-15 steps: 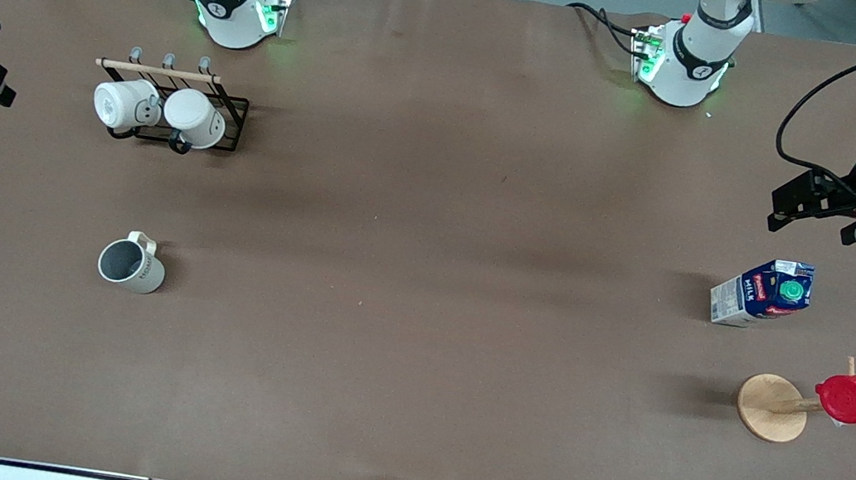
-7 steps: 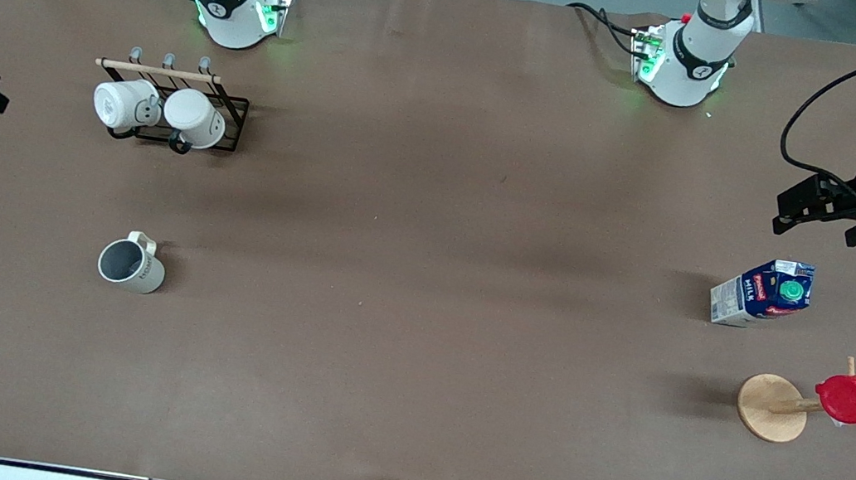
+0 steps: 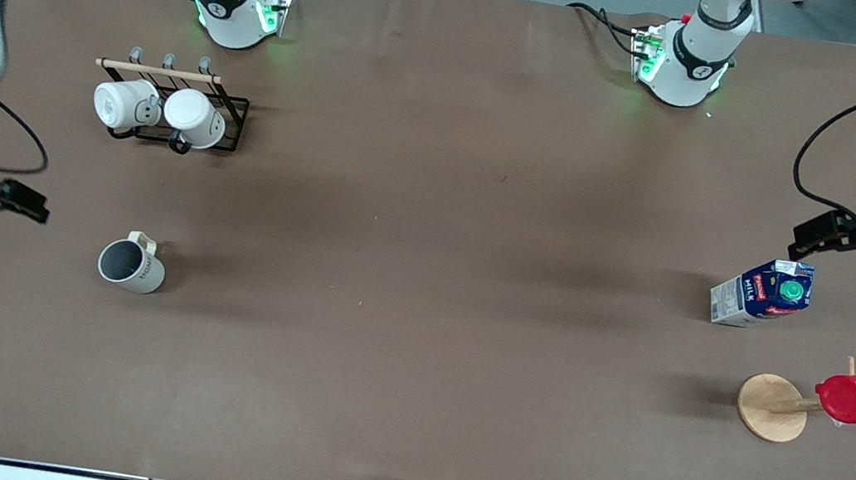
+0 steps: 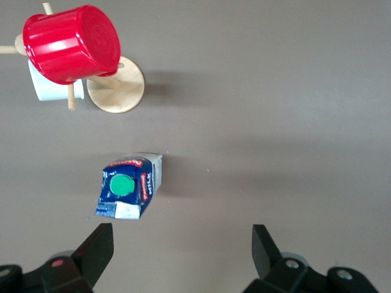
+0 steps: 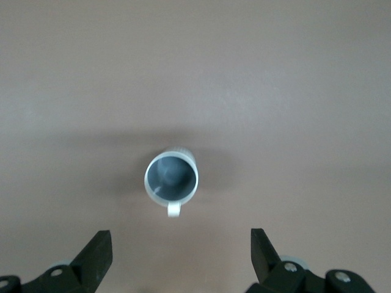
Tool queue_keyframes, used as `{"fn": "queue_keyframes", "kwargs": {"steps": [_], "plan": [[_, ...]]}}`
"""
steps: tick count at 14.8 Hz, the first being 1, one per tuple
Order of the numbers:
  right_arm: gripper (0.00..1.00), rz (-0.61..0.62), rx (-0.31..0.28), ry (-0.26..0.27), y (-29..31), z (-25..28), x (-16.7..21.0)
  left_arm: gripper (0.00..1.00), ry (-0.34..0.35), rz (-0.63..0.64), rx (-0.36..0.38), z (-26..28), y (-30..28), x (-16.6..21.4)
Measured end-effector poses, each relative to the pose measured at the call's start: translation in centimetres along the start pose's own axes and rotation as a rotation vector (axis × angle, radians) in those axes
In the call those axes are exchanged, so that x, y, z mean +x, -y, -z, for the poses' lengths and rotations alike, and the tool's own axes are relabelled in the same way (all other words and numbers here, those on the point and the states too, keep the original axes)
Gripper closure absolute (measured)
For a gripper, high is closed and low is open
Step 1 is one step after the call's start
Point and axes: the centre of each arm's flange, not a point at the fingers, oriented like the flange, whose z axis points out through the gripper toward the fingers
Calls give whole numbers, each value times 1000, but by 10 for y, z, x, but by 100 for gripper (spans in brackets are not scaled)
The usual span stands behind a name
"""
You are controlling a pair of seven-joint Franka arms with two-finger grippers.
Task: Place cup and milk on table
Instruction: 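Grasp the grey mug with the right gripper while the left gripper grasps the milk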
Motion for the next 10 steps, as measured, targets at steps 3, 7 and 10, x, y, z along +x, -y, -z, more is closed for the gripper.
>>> {"fn": "queue_keyframes", "kwargs": {"steps": [3,7,10], "plan": [[0,13,-6,-24,4,-76,-11,0,2,44,3,-27,29,15],[0,52,-16,-37,5,-149,-23,0,-9,32,41,-73,59,22],[0,58,-24,-51,4,-186,-29,0,-6,6,43,-101,85,16]]}}
